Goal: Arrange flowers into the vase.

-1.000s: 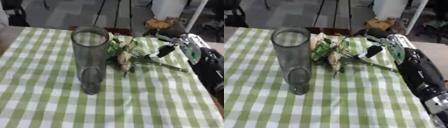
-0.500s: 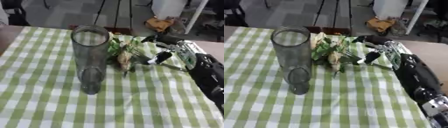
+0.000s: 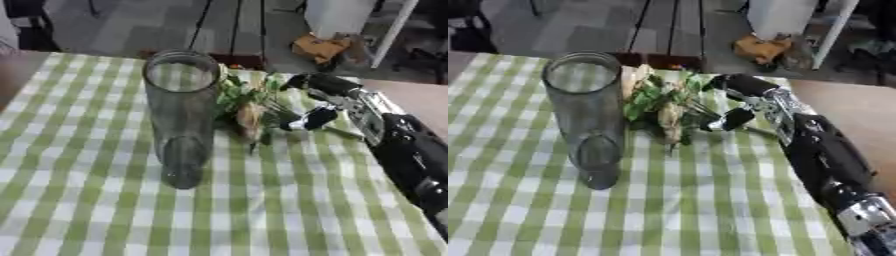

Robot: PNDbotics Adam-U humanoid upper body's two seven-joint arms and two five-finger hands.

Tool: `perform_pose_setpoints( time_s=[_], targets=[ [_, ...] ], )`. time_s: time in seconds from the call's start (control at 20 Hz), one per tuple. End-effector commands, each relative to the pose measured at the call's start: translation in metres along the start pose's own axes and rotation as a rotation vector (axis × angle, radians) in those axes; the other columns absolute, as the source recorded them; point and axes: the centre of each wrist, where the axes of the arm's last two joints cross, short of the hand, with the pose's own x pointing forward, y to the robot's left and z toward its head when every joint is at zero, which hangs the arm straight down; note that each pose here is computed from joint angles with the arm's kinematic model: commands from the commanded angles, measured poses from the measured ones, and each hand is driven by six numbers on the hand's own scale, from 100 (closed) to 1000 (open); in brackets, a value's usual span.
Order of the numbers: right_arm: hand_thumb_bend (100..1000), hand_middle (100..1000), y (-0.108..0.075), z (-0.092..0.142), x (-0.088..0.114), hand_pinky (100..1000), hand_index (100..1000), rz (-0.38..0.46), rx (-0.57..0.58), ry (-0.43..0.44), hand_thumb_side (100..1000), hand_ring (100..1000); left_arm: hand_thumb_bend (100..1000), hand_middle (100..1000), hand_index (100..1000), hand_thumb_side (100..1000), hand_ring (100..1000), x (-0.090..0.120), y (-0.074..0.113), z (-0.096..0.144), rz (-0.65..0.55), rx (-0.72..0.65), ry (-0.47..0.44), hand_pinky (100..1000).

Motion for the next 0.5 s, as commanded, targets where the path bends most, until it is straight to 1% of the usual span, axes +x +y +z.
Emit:
perform_pose_setpoints(
  time_s=[0.05,0.35,0.5],
  targets=[
    [532,822,-0.011,0.001,-0.007,768,895,0.041,-0.05,0.025,617,865,100,932,955,875,829,0.004,-0.001,-0.005,0.007,-0.009,-0.027,531],
    [487,844,0.0,0.003,-0.011,776,905,0.094,-0.062,0.043,586,873,100,932,955,874,829,0.004,-0.001,-0.006,0.008,-0.009,-0.027,531],
    [501,863,0.007,0.004,-0.014,790,928,0.108,-0.055,0.055,570,888,100,932,955,873,830,0.004,-0.001,-0.006,0.009,-0.009,-0.028,531]
  ],
)
